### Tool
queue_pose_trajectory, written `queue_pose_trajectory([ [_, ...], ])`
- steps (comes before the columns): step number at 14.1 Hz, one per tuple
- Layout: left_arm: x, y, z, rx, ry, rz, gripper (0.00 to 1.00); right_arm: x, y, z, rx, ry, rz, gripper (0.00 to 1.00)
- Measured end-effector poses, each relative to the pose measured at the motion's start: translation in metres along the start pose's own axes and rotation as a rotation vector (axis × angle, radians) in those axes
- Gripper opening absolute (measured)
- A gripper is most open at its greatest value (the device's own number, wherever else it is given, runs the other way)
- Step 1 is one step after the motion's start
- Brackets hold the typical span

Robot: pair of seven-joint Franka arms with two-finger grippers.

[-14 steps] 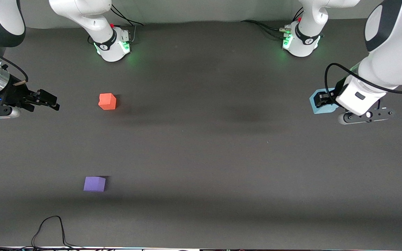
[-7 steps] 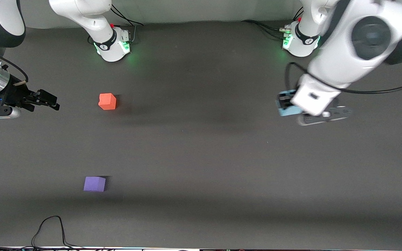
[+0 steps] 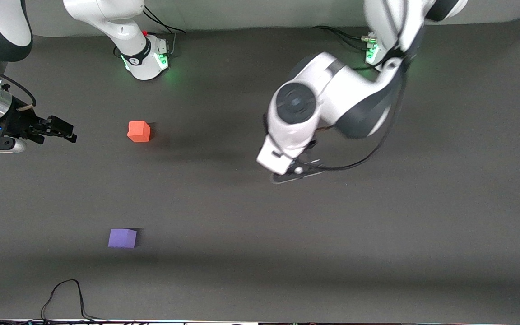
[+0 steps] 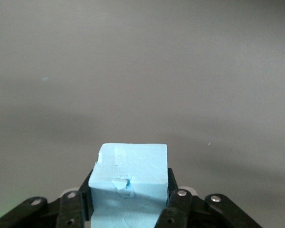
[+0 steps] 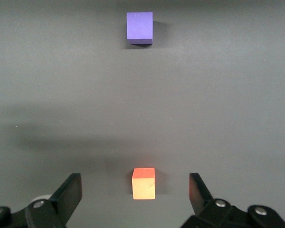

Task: Place blue block between orange and purple blocks
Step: 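Carry the blue cube with the left gripper toward the table middle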

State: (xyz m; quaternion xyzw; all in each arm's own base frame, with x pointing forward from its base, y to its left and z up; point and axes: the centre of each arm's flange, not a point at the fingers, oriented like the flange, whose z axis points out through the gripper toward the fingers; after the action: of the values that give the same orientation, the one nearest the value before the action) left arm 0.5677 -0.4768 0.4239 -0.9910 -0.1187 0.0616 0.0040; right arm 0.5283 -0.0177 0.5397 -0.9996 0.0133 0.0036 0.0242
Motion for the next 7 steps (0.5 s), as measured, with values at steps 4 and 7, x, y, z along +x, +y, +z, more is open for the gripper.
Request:
queue_pose_trajectory([
  [4,0.017,0.032,0.107,-0.009,0.004,0.009,0.59,0.001,0.003,0.001,0.000,0.005,0.006,1.00],
  [7,0.005,0.052,0.179,-0.018,0.001,0.019,0.59,0.001,0.004,0.001,0.000,0.009,0.008,1.00],
])
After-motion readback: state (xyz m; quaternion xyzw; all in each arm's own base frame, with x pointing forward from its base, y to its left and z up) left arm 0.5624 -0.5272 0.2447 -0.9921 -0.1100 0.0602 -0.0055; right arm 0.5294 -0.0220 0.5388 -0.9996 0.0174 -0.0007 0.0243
